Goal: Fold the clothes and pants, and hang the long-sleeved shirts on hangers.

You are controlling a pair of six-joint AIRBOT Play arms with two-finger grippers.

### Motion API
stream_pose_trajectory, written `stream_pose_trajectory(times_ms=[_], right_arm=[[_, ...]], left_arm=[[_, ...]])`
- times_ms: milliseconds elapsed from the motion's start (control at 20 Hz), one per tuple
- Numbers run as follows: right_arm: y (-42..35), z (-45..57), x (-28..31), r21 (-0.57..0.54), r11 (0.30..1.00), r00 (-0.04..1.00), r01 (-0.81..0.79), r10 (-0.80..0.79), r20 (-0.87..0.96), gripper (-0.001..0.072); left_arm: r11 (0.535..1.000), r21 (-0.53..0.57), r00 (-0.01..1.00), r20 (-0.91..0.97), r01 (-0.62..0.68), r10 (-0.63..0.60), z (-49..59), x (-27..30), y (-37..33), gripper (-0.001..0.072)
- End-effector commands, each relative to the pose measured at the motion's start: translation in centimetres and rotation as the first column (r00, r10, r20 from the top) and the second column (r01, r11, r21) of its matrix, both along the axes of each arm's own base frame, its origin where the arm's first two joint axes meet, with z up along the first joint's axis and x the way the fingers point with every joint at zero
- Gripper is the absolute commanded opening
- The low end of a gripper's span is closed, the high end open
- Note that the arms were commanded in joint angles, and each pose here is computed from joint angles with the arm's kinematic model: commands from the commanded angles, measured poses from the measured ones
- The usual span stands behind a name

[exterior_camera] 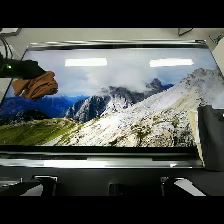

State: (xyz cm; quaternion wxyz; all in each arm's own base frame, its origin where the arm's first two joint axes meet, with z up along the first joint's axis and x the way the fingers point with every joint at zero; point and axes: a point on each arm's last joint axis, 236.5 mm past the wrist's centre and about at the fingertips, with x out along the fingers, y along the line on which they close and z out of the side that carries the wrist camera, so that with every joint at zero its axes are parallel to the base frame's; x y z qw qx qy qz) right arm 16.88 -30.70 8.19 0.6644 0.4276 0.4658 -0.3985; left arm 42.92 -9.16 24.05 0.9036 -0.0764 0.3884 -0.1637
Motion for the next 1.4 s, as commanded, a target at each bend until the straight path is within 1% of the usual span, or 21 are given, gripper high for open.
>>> stream_pose_trajectory(times_ms=[0,50,100,150,200,250,300,350,400,450,500,550,600,650,750,850,1350], right_arm=[[-2.8,17.6,11.4,-0.430,0.901,0.834,-0.066,0.286,0.472,0.0693],[-1.2,22.7,14.3,-0.529,0.846,0.739,-0.071,0.401,0.541,0.0692],[1.1,26.6,16.9,-0.587,0.808,0.654,-0.060,0.476,0.589,0.0690],[3.9,28.4,19.2,-0.613,0.785,0.591,-0.090,0.537,0.601,0.0681],[7.7,28.4,21.6,-0.616,0.769,0.538,-0.171,0.596,0.596,0.0666],[12.0,26.7,23.7,-0.601,0.742,0.503,-0.295,0.656,0.562,0.0664],[15.8,23.8,25.1,-0.571,0.699,0.491,-0.432,0.713,0.501,0.0663],[19.6,19.6,26.0,-0.493,0.658,0.500,-0.569,0.753,0.428,0.0663],[22.7,15.2,26.0,-0.378,0.637,0.529,-0.671,0.769,0.358,0.0664],[25.6,10.6,25.4,-0.240,0.615,0.556,-0.751,0.785,0.273,0.0666],[28.2,6.8,24.5,-0.112,0.603,0.574,-0.790,0.792,0.210,0.0668],[30.4,3.9,23.7,-0.013,0.589,0.579,-0.808,0.799,0.163,0.0666],[32.7,1.7,23.0,0.048,0.553,0.554,-0.832,0.822,0.128,0.0666],[34.2,0.2,22.5,0.066,0.519,0.523,-0.852,0.846,0.098,0.0666],[35.4,-1.3,21.8,0.054,0.472,0.474,-0.880,0.880,0.027,0.0668],[35.6,-1.6,21.6,0.030,0.444,0.443,-0.896,0.896,-0.029,0.0668],[35.9,-1.5,21.8,0.023,0.440,0.440,-0.898,0.898,-0.018,0.0667]], left_arm=[[0.999,-0.011,0.963,0.267,-0.032,0.034,7.1,2.6,0.5,0.0021],[0.998,0.017,0.925,0.376,-0.061,0.050,9.8,3.6,1.4,0.0020],[0.991,0.064,0.895,0.439,-0.121,0.081,11.2,4.4,2.9,0.0020],[0.971,0.117,0.883,0.450,-0.207,0.134,10.9,5.0,5.2,0.0020],[0.944,0.165,0.894,0.402,-0.285,0.199,9.2,5.2,7.4,0.0020],[0.919,0.219,0.915,0.315,-0.329,0.252,6.4,5.0,9.2,0.0021],[0.904,0.269,0.938,0.190,-0.332,0.288,3.0,4.3,10.2,0.0028],[0.901,0.314,0.951,0.024,-0.300,0.308,-1.1,3.0,10.7,0.0151],[0.905,0.346,0.935,-0.158,-0.248,0.316,-5.6,1.1,10.4,0.0479],[0.915,0.357,0.896,-0.321,-0.186,0.308,-9.4,-1.1,9.8,0.0720],[0.936,0.334,0.853,-0.452,-0.111,0.262,-12.7,-3.2,8.5,0.0714],[0.954,0.294,0.831,-0.516,-0.057,0.209,-15.0,-4.7,7.1,0.0714],[0.967,0.252,0.825,-0.536,-0.044,0.177,-16.6,-5.9,5.8,0.0714],[0.972,0.232,0.837,-0.521,-0.049,0.166,-17.7,-6.6,5.1,0.0714],[0.969,0.241,0.860,-0.481,-0.058,0.170,-19.2,-7.9,5.0,0.0714],[0.967,0.248,0.859,-0.481,-0.056,0.173,-19.8,-8.6,5.2,0.0714],[0.967,0.247,0.859,-0.482,-0.056,0.173,-19.9,-8.6,5.2,0.0714]])
